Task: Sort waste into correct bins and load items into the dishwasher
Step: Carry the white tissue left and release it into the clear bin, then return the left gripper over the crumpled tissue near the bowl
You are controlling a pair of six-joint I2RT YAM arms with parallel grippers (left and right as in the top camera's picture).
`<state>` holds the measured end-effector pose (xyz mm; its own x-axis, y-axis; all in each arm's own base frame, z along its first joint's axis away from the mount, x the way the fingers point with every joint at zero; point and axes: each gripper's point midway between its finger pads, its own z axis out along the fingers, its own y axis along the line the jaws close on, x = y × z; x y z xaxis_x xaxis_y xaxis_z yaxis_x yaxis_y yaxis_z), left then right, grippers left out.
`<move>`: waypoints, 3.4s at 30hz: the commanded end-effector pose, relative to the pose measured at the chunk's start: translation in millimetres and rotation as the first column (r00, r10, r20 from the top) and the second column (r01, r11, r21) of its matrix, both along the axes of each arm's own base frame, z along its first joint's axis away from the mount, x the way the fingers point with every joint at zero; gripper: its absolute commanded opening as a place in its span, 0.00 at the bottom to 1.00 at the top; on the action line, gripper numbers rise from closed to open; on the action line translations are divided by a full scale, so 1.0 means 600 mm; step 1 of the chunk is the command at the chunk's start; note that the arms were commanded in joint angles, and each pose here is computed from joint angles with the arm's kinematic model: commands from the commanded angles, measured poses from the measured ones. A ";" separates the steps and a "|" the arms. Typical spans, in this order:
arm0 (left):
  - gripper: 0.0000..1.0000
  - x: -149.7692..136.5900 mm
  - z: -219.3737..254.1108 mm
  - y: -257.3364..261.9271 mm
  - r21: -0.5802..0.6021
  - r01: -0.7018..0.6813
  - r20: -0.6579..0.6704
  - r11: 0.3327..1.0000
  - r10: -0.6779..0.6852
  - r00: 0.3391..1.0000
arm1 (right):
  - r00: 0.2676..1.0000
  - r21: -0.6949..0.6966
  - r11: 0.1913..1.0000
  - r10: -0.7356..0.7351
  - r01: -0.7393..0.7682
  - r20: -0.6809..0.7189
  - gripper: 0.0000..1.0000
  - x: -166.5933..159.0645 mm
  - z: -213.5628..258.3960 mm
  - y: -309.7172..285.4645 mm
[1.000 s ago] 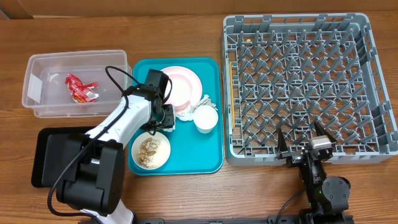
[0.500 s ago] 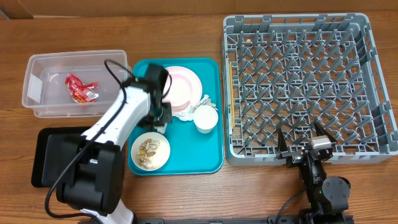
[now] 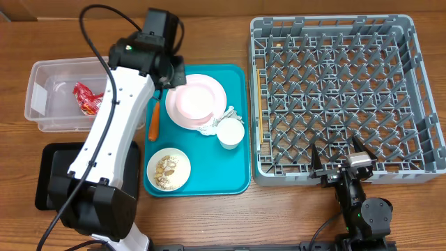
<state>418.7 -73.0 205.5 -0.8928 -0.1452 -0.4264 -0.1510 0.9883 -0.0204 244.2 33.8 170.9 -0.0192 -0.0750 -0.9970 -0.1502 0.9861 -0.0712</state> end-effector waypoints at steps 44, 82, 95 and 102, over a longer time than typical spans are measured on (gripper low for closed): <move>0.61 -0.009 -0.071 0.268 -0.022 -0.367 -0.152 0.930 0.360 0.921 | 1.000 -0.003 1.000 -0.011 0.011 0.007 1.00 0.001 -0.002 -0.004; 0.61 -0.107 -0.014 -0.148 -0.373 0.171 -0.219 0.912 -0.265 0.939 | 1.000 -0.003 1.000 -0.011 0.011 0.007 1.00 0.001 -0.002 -0.004; 0.24 -0.108 -0.145 -0.177 -0.324 0.139 -0.424 0.936 -0.275 0.863 | 1.000 -0.003 1.000 -0.011 0.011 0.007 1.00 0.001 -0.002 -0.004; 0.26 -0.107 -0.177 -0.134 -0.167 0.084 -0.485 0.982 -0.156 0.861 | 1.000 -0.003 1.000 -0.011 0.011 0.007 1.00 0.001 -0.002 -0.004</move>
<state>349.0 -165.2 103.7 -0.9944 -0.0059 0.1060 -0.0260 0.9816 -0.1891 244.2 33.8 170.8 -0.0195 -0.0757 -0.9969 -0.1502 0.9860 -0.0720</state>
